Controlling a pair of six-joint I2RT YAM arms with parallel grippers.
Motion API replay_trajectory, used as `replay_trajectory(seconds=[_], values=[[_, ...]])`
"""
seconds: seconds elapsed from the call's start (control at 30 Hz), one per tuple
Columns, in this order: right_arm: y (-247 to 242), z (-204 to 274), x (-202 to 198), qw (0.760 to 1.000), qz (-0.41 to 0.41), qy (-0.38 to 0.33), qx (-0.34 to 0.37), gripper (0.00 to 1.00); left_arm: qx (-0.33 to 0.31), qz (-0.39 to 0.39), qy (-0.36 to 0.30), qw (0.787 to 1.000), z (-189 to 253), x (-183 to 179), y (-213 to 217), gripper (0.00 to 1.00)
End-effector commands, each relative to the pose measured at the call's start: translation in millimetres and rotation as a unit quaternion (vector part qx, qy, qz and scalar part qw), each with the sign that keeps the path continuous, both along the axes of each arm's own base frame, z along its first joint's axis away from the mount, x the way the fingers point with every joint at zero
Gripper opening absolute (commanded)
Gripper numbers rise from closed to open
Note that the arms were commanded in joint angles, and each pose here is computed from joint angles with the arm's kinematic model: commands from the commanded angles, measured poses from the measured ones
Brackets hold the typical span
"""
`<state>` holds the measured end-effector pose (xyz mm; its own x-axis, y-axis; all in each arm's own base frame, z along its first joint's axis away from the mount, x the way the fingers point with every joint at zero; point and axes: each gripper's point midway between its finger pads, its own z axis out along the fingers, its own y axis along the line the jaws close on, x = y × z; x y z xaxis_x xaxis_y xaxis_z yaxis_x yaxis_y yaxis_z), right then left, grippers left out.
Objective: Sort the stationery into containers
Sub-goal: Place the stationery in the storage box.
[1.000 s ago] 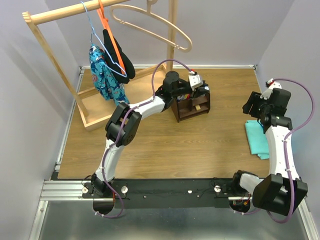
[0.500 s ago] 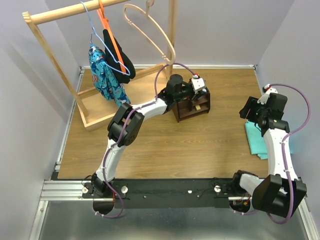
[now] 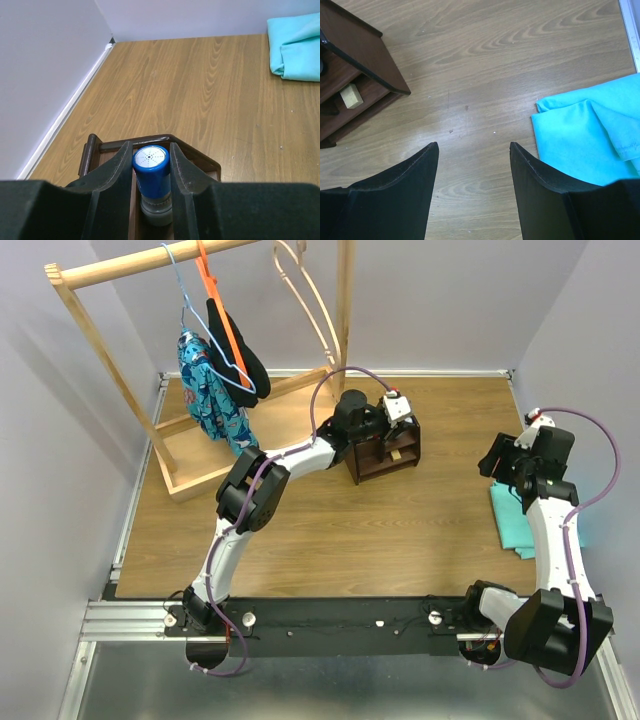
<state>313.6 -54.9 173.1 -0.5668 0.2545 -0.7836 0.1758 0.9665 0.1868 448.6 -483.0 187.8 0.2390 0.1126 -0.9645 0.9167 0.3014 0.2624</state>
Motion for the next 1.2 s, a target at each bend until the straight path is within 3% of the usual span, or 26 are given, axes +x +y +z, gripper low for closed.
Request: replay_trajectory(seconds=[0.0, 0.8, 1.03, 1.1, 1.13, 1.17], values=[[1.7, -2.4, -0.8, 1.0, 0.0, -0.006, 0.01, 0.66, 0.016, 0.022, -0.005, 1.0, -10.7, 5.1, 3.5, 0.28], [6.3, -5.5, -3.9, 1.0, 0.005, -0.012, 0.018, 0.66, 0.046, 0.048, -0.01, 0.998, -2.0, 2.1, 19.4, 0.54], [7.3, -2.0, -5.3, 1.0, 0.005, -0.016, 0.017, 0.66, 0.026, 0.049, -0.035, 0.998, 35.2, -2.5, 21.6, 0.6], [7.0, 0.3, -6.1, 1.0, 0.005, -0.02, 0.016, 0.66, 0.019, 0.046, -0.039, 0.998, 48.1, -6.5, 21.5, 0.69], [8.2, 0.3, -6.4, 1.0, 0.007, -0.021, 0.016, 0.66, 0.017, 0.04, -0.039, 0.998, 53.5, -10.9, 20.7, 0.89], [8.0, 0.4, -6.6, 1.0, 0.007, -0.022, 0.016, 0.66, 0.01, 0.037, -0.046, 0.998, 68.6, -17.3, 20.8, 0.99]])
